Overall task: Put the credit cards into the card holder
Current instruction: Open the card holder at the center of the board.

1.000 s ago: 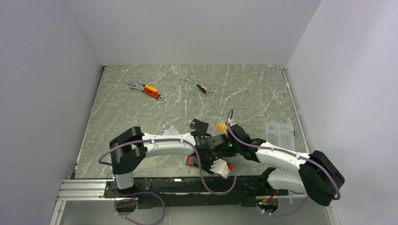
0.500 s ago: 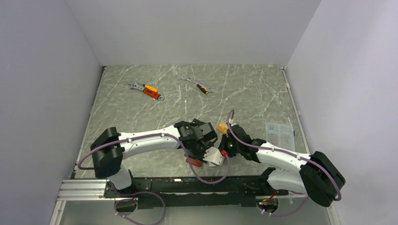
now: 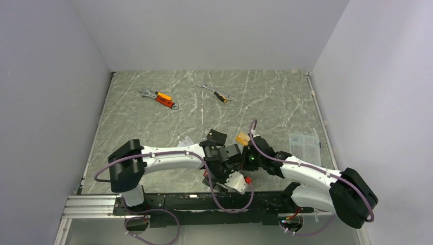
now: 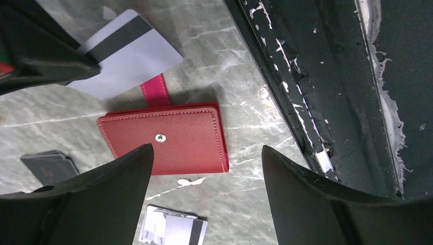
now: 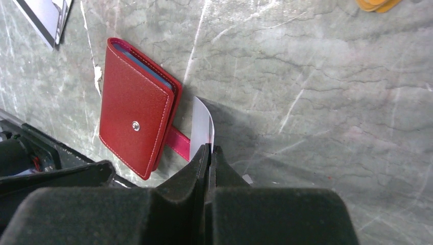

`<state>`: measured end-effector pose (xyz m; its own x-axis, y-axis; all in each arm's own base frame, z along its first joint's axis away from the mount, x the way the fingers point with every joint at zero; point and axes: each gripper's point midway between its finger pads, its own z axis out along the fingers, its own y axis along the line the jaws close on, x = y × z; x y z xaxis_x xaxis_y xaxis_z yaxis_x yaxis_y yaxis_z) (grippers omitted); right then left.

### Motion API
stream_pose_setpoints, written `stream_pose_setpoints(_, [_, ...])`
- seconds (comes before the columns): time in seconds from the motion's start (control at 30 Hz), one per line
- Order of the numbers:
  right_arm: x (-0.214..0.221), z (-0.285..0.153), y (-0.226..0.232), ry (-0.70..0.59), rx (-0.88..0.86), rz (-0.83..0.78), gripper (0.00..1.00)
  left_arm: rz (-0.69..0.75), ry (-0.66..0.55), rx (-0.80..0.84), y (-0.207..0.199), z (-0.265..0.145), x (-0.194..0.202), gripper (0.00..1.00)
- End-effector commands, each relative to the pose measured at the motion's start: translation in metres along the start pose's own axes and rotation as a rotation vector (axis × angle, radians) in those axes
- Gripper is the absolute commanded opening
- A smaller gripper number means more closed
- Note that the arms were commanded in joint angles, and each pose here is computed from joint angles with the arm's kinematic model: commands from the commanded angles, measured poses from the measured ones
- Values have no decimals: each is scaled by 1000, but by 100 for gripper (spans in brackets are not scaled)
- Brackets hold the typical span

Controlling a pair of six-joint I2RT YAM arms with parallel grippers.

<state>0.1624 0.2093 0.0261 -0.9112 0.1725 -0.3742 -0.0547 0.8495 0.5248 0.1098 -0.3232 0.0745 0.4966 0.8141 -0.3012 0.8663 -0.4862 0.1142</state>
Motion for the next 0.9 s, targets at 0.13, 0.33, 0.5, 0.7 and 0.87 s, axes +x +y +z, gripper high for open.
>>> stream_pose_setpoints(0.13, [12, -7, -47, 29, 214, -21, 0, 90, -47, 37, 8, 12, -19, 83])
stream_pose_setpoints(0.33, [12, -3, -48, 31, 218, -20, 0, 112, -8, 59, 6, 21, -11, 81])
stream_pose_setpoints(0.5, [14, -2, -49, 38, 219, -19, 0, 136, -22, 49, 11, 24, -19, 81])
stream_pose_setpoints(0.7, [14, -3, -49, 30, 216, -11, 0, 191, -38, 97, 9, 30, -33, 86])
stream_pose_setpoints(0.87, [14, -4, -50, 27, 218, -5, 0, 221, 19, 161, 5, 43, -24, 80])
